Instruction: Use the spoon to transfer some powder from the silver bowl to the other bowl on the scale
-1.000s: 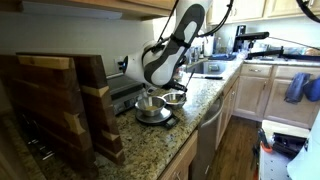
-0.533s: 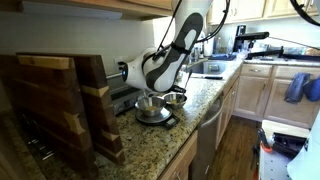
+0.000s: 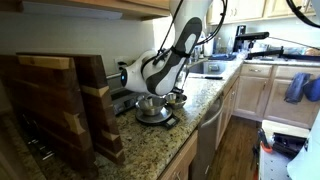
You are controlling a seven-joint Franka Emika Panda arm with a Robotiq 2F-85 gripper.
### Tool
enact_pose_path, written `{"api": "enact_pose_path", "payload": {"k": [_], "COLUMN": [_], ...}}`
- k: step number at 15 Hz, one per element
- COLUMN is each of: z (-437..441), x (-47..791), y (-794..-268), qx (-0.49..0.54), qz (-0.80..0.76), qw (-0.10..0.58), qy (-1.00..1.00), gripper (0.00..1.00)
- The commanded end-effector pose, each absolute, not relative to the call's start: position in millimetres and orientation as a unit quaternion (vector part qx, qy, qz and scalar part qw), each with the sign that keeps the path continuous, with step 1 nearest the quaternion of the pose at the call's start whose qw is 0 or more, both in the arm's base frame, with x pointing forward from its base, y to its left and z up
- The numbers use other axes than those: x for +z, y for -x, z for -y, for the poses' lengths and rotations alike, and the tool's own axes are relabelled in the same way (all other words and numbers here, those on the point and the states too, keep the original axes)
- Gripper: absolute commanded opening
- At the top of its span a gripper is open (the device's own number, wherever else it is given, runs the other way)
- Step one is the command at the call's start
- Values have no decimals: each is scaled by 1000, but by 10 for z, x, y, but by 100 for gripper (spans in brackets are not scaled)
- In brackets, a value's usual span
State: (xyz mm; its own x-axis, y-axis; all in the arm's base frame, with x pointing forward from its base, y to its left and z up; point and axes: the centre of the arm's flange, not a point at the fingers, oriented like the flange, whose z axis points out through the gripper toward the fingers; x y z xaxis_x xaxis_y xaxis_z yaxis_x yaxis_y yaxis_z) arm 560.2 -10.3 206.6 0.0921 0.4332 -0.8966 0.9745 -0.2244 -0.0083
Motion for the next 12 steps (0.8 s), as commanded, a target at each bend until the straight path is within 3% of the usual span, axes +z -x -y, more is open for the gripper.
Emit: {"api": "enact_pose_path", "payload": {"k": [1, 12], "z": [46, 7], "x": [2062, 2241], "y": [-5614, -5680], "qx": [-412, -386], "qz": [-526, -527], "qw": [342, 316], "qy": [-661, -688], "gripper": [3, 3]}}
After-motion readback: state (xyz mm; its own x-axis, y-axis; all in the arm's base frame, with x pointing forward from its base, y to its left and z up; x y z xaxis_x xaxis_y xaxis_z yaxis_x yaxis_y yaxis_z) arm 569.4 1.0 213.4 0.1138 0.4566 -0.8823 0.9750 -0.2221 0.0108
